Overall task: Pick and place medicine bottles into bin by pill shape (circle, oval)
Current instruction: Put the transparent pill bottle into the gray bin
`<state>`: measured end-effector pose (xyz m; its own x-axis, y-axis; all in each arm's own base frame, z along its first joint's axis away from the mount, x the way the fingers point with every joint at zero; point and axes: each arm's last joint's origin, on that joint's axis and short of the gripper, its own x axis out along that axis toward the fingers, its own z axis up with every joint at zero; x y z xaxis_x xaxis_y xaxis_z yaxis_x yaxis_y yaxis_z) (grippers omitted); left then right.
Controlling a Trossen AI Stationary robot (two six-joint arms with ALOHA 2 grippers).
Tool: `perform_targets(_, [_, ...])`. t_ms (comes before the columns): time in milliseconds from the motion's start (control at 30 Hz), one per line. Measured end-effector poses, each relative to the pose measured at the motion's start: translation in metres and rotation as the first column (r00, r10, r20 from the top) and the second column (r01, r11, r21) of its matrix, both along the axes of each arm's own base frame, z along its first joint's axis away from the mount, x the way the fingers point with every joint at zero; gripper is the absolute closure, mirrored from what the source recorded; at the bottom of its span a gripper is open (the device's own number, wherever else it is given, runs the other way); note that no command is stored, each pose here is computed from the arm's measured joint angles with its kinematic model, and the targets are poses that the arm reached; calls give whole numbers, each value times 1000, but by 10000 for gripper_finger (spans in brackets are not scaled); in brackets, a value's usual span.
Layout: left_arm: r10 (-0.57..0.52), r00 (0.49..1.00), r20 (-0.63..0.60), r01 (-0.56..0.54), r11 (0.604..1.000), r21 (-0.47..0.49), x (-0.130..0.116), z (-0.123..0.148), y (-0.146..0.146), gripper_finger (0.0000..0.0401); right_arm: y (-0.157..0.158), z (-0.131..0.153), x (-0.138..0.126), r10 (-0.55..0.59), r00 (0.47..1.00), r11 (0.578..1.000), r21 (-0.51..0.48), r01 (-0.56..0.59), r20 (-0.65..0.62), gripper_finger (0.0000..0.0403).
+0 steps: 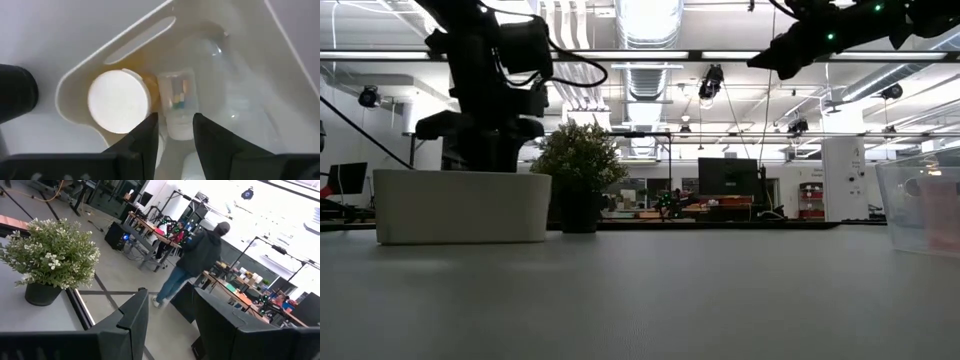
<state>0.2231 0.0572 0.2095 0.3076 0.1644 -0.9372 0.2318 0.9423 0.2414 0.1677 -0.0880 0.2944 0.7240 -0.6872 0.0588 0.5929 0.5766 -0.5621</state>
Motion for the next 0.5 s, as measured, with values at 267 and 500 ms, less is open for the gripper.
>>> perform_targets(267, [222,975,-17,-223,969,-105,7,-12,0,297,1,0,-1,2,1000,1000,10,-1,-5,259])
perform_targets(500, [303,950,-79,-311,942,-130,15,-27,2,296,2,1,-4,1,1000,1000,0,-1,-6,259])
